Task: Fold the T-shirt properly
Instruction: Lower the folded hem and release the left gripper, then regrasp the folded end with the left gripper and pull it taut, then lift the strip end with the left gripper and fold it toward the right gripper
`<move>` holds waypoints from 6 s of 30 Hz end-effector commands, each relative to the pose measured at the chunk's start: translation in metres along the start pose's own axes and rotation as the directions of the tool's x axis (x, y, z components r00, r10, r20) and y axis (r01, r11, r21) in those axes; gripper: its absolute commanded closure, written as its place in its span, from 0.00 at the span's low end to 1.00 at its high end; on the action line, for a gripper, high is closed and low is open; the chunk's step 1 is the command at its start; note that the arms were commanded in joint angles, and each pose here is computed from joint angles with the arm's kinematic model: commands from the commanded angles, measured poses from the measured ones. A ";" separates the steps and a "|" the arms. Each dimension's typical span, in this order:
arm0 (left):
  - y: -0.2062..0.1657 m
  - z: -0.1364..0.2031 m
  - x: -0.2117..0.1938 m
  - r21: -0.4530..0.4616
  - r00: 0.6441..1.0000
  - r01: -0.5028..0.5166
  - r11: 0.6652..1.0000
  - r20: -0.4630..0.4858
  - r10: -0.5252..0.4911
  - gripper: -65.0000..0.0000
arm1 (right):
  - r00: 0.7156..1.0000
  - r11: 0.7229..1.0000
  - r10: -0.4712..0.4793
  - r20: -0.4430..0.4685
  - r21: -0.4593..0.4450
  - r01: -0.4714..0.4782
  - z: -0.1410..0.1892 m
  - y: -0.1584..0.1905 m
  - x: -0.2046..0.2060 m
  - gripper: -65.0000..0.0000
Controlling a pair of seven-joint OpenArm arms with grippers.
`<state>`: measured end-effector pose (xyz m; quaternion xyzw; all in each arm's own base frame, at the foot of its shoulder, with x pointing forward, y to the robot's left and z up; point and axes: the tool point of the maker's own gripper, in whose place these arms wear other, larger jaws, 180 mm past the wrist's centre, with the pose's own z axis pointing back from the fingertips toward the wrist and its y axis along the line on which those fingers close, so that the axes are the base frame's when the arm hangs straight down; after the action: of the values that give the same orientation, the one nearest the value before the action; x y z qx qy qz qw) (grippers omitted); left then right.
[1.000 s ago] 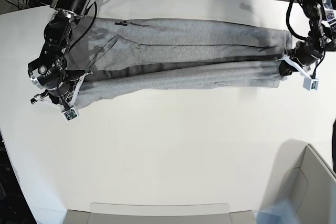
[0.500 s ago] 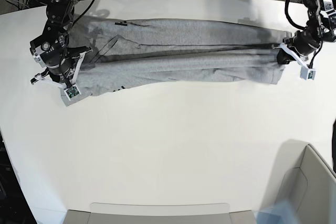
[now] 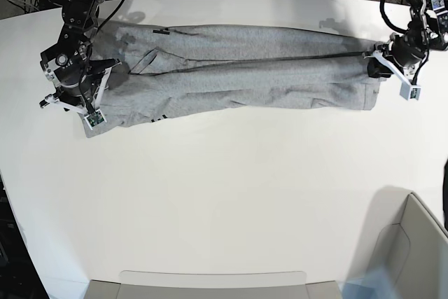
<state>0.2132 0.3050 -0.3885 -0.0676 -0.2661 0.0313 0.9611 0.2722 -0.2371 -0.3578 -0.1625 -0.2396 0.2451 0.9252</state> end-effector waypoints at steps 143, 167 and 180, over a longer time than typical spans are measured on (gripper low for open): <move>0.091 -0.066 -0.051 0.066 0.964 -0.134 0.989 -0.222 0.145 1.00 | 0.998 0.999 0.034 0.054 -0.029 -0.033 0.005 -0.011 0.021 0.55; 0.127 -0.004 0.015 0.164 0.973 -0.100 0.981 -0.188 0.131 1.00 | 0.998 0.999 0.031 0.058 -0.027 -0.030 0.005 -0.011 0.023 0.55; 0.033 0.052 0.086 0.232 0.977 0.181 0.956 0.065 -0.201 1.00 | 0.998 1.000 0.018 0.067 -0.011 -0.017 0.005 -0.004 0.026 0.55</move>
<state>0.2583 0.3453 -0.3132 0.0573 -0.3054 -0.0251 0.9502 0.2837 -0.2260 -0.3529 -0.1557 -0.2545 0.2498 0.9212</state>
